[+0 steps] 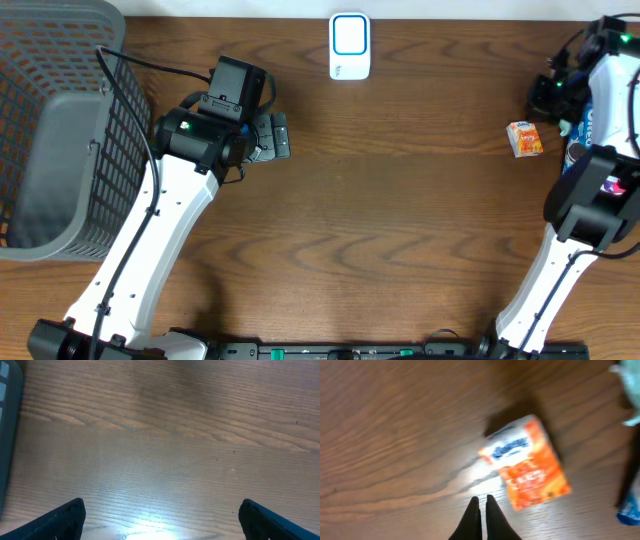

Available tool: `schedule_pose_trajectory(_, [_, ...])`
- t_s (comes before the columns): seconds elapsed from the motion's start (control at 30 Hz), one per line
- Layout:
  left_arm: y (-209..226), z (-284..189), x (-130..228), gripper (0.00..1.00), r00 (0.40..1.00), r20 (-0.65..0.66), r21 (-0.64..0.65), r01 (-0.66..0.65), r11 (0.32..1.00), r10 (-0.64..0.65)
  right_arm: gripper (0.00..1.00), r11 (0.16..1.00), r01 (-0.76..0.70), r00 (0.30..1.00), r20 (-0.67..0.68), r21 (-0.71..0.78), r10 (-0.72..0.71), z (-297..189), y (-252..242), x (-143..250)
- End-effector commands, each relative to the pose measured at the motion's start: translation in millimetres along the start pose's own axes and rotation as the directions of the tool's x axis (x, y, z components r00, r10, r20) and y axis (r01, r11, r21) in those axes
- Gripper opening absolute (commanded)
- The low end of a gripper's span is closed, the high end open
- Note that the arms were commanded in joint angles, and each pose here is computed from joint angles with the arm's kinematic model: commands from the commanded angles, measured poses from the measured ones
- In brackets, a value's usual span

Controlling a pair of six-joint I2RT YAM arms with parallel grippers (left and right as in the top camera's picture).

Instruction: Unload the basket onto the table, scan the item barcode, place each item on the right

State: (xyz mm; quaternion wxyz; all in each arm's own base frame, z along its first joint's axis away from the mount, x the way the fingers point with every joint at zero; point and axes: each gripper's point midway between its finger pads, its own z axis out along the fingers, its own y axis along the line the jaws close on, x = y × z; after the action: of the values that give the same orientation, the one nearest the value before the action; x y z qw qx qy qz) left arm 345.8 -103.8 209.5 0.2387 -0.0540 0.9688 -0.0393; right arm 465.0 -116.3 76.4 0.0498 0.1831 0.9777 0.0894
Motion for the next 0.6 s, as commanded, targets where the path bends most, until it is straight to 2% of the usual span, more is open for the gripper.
schedule_pose_trajectory(0.0, [2, 1, -1, 0.98, 1.0, -0.001, -0.008, -0.008, 1.0, 0.008, 0.01, 0.996, 0.058, 0.998, -0.037, 0.07, -0.055, 9, 2, 10])
schedule_pose_trajectory(0.23, [2, 1, -1, 0.98, 1.0, -0.001, -0.008, -0.008, 1.0, 0.008, 0.01, 0.987, 0.049, 0.997, -0.073, 0.151, -0.038, 56, -19, 24])
schedule_pose_trajectory(0.3, [2, 1, -1, 0.98, 1.0, -0.001, -0.008, -0.008, 1.0, 0.008, 0.01, 0.975, 0.047, 0.998, -0.052, 0.216, -0.036, 67, -35, 22])
schedule_pose_trajectory(0.4, [2, 1, -1, 0.98, 1.0, -0.001, -0.008, -0.008, 1.0, 0.008, 0.01, 0.959, 0.035, 0.999, -0.014, 0.28, -0.032, 71, -52, 15])
schedule_pose_trajectory(0.57, [2, 1, -1, 0.98, 1.0, -0.001, -0.008, -0.008, 1.0, 0.008, 0.01, 0.954, 0.002, 0.999, 0.041, 0.299, -0.015, 68, -63, 2])
